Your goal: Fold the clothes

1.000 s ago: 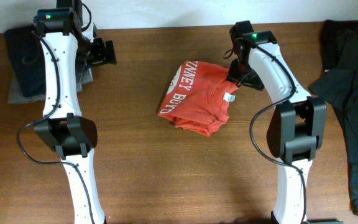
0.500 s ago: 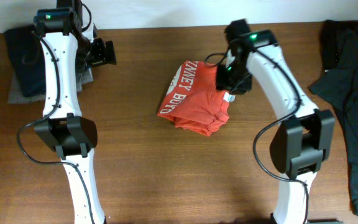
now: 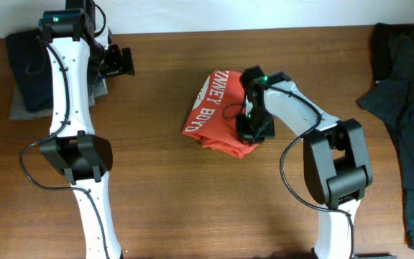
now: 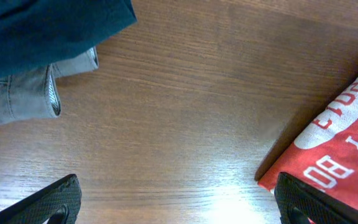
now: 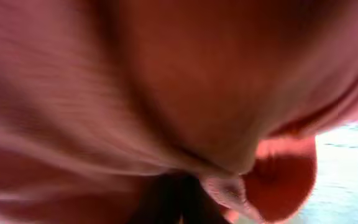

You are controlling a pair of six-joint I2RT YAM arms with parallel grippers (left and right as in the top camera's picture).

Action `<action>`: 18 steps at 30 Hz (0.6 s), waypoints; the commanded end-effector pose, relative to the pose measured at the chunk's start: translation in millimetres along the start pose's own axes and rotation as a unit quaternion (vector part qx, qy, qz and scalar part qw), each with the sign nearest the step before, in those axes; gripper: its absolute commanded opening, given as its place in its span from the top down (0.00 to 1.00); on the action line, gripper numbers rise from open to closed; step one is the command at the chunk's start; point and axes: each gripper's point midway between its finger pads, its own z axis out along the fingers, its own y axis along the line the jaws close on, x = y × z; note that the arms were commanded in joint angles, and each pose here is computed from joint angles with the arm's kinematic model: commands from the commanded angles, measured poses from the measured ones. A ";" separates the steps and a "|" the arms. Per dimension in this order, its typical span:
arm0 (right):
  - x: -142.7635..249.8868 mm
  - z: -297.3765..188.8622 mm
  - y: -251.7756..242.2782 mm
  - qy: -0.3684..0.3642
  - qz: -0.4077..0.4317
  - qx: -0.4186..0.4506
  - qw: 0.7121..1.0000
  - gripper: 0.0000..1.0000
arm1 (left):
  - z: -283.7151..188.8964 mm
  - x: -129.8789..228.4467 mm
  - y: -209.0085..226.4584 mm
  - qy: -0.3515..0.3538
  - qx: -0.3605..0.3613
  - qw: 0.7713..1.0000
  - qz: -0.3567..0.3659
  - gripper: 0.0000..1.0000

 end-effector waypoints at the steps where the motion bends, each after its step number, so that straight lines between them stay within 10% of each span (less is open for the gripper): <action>1: 15.5 13.2 -7.7 0.028 0.014 0.001 1.000 0.91 | 8.3 -0.3 -0.3 0.006 -0.004 1.000 0.000 0.01; 18: 15.1 -80.4 -48.5 -0.038 0.079 0.117 0.989 0.95 | 8.3 -0.4 -0.2 0.006 -0.004 1.000 -0.001 0.01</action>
